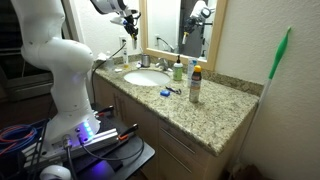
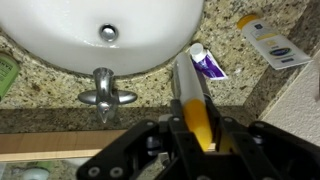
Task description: Move the white bottle from the left of the sink to the right of the sink
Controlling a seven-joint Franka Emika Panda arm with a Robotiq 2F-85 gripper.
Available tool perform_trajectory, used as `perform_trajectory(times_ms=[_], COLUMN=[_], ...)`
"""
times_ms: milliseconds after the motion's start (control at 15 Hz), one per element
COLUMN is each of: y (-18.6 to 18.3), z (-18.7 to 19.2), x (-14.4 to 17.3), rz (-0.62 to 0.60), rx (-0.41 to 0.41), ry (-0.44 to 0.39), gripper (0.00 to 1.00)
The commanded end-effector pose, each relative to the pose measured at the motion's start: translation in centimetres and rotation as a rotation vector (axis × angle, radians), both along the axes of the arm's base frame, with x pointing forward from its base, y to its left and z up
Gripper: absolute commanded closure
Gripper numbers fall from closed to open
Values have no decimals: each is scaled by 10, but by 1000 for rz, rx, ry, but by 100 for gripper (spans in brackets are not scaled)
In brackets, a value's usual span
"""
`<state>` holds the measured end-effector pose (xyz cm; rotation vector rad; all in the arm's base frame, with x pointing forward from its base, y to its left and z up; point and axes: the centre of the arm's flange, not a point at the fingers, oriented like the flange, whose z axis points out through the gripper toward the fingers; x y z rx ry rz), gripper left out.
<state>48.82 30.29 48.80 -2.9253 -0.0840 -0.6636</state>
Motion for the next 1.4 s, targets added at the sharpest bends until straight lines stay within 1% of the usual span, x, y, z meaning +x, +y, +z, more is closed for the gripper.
perform_trajectory(times_ms=[0,67,133,333,533,600,667,733,800,933,1000,1067,1200,1333], y=[5,-11,-39,-115,-188,-211,-231,-197,-214,-226,-225,-235,-278,-334], z=[-6,-9,-6,9,18,18,16,20,20,20,20,8,-8,-22], x=[0,3,2,-7,-30,-40,-52,-14,-25,-39,-42,-39,-35,-36], rz=[7,-38,-101,-261,-447,-508,-560,-482,-520,-548,-552,-578,-696,-820], rx=[-3,-48,-72,-111,-111,-87,-34,-71,-62,-55,-52,-60,-89,-94], ry=[9,0,-17,-77,-93,-97,-95,-85,-84,-87,-88,-60,-47,-36], gripper=[94,94,94,94,94,94,94,74,74,74,94,94,94,94])
